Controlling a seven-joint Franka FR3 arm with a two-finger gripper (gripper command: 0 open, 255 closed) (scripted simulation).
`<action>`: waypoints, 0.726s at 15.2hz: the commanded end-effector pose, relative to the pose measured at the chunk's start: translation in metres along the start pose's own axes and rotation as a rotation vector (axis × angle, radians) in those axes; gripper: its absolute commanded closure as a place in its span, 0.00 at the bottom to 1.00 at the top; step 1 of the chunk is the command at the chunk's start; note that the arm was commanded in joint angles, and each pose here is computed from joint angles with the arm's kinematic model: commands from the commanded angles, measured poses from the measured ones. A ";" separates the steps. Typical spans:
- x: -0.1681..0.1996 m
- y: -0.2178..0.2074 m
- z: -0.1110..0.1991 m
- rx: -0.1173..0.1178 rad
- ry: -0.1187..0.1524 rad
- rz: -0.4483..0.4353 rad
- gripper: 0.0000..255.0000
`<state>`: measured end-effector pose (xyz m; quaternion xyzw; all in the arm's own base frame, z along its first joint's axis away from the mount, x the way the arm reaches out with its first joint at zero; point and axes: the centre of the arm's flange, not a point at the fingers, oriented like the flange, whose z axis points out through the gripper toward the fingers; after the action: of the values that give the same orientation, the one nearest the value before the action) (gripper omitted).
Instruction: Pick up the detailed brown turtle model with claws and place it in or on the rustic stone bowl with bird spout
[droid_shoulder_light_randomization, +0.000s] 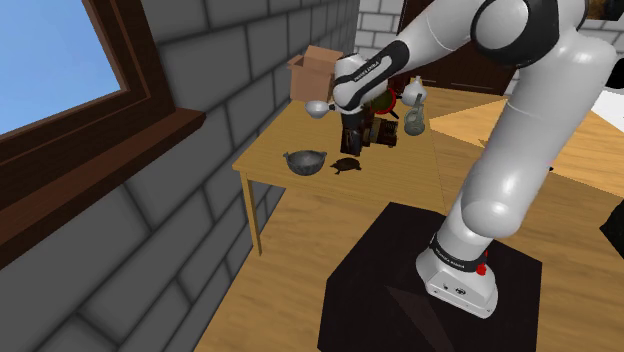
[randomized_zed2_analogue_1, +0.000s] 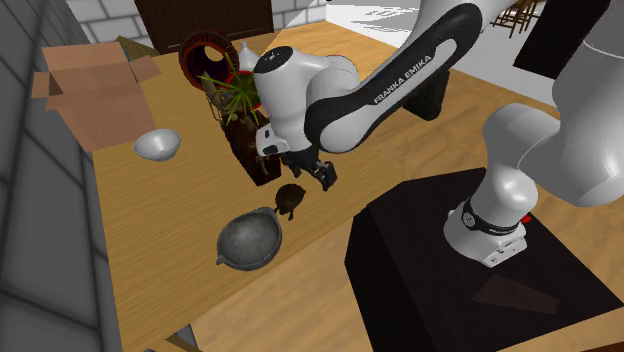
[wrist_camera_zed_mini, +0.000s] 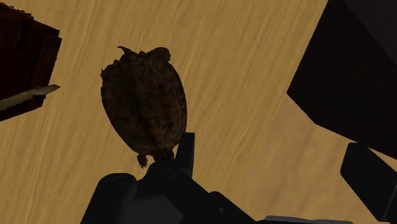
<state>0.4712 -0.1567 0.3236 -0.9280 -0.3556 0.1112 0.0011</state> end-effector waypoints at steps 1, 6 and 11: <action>0.014 0.016 0.015 -0.013 -0.009 -0.071 0.00; 0.051 0.053 0.052 -0.043 -0.029 -0.233 0.00; 0.074 0.072 0.084 -0.060 -0.041 -0.327 0.00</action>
<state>0.5502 -0.1660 0.2265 -0.8573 -0.5010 0.1179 -0.0154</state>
